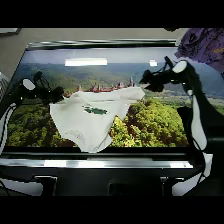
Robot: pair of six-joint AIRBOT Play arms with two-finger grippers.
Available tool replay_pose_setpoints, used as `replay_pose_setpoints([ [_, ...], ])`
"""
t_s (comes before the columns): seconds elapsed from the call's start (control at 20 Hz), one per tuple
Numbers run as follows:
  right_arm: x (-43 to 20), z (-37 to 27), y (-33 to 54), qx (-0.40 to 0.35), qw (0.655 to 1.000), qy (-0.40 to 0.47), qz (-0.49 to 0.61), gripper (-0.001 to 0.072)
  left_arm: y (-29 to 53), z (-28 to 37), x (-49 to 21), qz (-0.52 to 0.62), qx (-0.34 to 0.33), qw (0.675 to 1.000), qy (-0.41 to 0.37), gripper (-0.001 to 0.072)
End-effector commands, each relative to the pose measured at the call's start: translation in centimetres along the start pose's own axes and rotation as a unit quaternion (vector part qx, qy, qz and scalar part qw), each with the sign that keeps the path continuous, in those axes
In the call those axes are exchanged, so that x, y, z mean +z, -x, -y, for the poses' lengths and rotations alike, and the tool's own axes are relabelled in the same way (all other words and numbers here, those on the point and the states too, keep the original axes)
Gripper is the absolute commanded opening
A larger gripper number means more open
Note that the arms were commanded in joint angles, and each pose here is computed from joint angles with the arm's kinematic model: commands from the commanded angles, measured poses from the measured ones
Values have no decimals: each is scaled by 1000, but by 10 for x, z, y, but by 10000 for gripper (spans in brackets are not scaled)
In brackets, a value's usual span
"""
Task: Fold the clothes and pants, and hang the long-sleeved shirts on hangers.
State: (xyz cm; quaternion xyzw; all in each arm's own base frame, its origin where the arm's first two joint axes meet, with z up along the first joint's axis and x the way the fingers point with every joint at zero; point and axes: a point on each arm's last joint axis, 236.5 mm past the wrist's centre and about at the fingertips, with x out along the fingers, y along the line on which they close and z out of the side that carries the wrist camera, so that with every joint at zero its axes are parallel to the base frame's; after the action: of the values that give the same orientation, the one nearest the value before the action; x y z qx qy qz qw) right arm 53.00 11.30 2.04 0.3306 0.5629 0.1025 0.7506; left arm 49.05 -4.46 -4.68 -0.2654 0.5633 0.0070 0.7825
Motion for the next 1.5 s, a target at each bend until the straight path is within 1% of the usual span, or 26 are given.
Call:
replay_pose_setpoints([
  [0.0, -34, 43, 48, 35, 994, 24, -104, 462, 2, 2, -1, -7, 0, 1000, -3, 19],
  [0.05, -47, 50, 47, 51, 990, 14, -131, 487, 3, 2, -1, -7, 0, 1000, -3, 19],
  [0.2, -85, 44, 15, 104, 979, -10, -175, 487, 3, 2, -5, -15, 1, 1000, -3, 19],
  [0.45, -139, 36, -59, 77, 979, 10, -189, 487, 3, 2, -7, -20, 2, 1000, -3, 19],
  [0.7, -150, 18, -96, 63, 983, 36, -169, 486, 3, 2, -7, -19, 2, 1000, -4, 19],
  [1.0, -174, 2, -123, 58, 981, 43, -182, 475, 3, 1, -6, -17, 2, 1000, -4, 19],
  [1.05, -177, -1, -126, 58, 981, 47, -181, 420, 3, 1, -6, -18, 2, 1000, -4, 19],
  [1.15, -175, -5, -127, 63, 982, 44, -174, 125, 3, 2, -6, -18, 2, 1000, -4, 19],
  [1.2, -173, -8, -127, 66, 982, 42, -170, 25, 4, 2, -6, -17, 2, 1000, -4, 19],
  [1.35, -157, -30, -108, 82, 985, 63, -138, 26, 20, 5, 3, -3, 10, 1000, -23, 18],
  [1.45, -134, -60, -75, 91, 985, 112, -91, 25, 55, 11, 25, 38, 26, 997, -62, 16],
])
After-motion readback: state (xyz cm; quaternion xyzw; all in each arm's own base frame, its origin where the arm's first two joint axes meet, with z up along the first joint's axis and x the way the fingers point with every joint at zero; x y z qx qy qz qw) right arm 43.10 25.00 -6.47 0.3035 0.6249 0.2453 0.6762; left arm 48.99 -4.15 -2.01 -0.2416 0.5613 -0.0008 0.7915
